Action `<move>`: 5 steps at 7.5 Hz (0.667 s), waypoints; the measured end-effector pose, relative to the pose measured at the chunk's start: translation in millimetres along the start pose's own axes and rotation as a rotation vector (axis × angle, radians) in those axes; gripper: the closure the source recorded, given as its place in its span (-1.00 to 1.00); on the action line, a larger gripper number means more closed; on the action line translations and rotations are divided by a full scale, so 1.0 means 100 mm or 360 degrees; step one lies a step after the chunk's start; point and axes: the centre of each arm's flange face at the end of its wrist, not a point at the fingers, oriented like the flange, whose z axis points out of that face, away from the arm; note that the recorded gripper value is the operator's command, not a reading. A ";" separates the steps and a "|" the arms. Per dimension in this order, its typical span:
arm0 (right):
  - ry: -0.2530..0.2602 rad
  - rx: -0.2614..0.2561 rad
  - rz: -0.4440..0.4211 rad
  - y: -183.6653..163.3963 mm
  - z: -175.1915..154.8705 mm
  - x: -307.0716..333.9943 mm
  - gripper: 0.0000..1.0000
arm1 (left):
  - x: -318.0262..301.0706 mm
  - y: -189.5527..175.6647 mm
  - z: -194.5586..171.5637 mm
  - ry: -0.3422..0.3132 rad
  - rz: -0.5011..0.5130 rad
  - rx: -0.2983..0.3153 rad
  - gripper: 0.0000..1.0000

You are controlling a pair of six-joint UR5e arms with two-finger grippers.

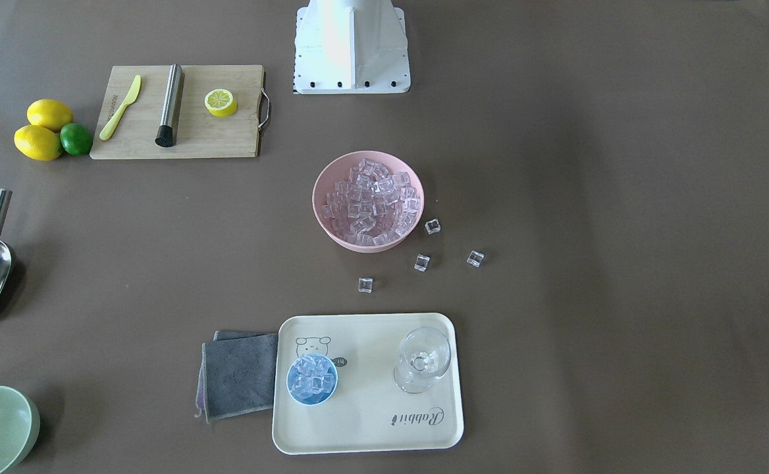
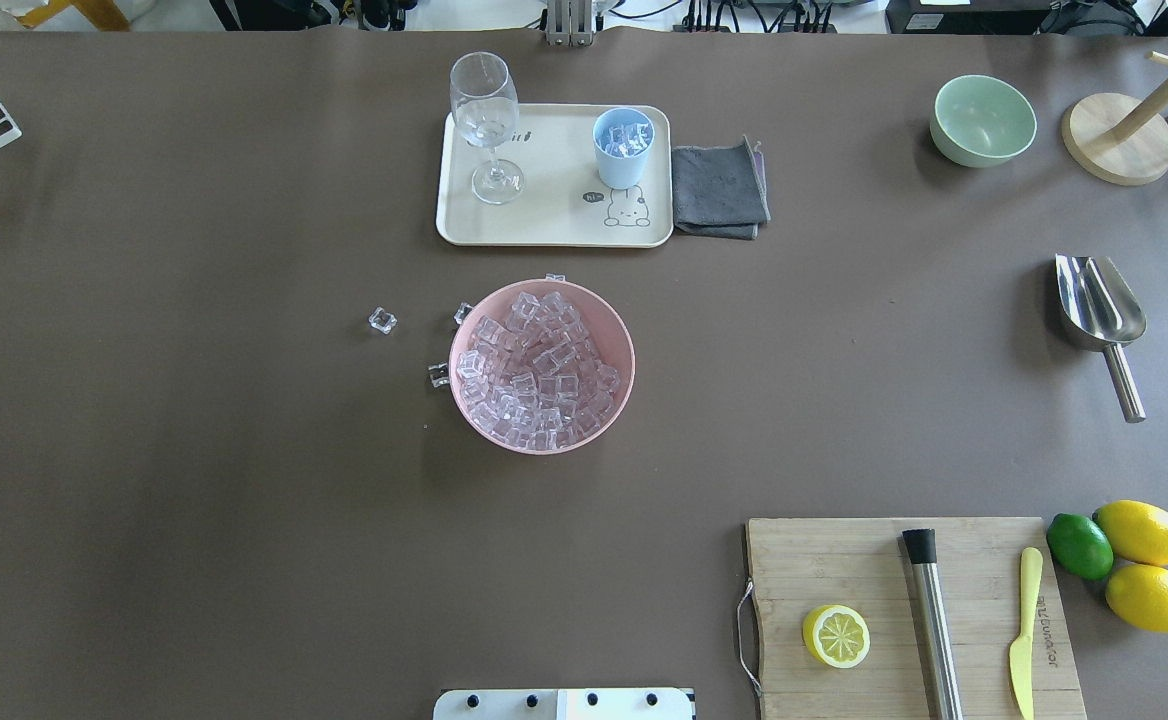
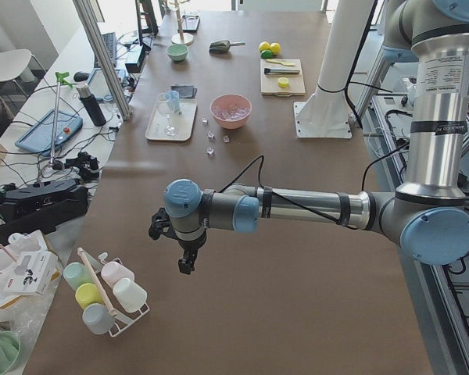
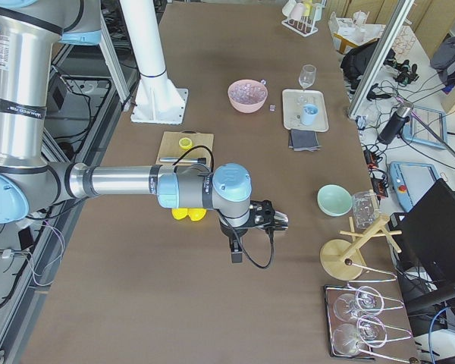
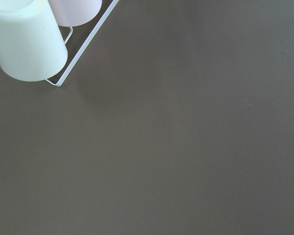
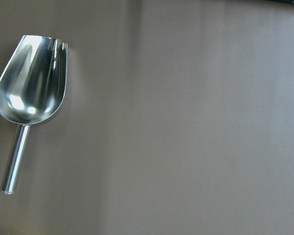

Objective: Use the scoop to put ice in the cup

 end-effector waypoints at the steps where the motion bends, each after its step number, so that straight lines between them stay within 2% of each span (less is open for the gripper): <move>1: 0.0005 -0.0013 0.0056 0.03 -0.03 0.09 -1.00 | 0.01 0.00 0.00 0.0000 0.0002 -0.0001 -0.99; 3: -0.0017 -0.0010 0.0085 0.03 -0.08 0.11 -1.00 | 0.03 -0.02 0.03 0.0003 0.0011 -0.0008 -0.99; 5: -0.0029 -0.0043 0.0127 0.05 -0.09 0.12 -1.00 | 0.07 -0.03 0.07 0.0006 0.0025 -0.0020 -0.99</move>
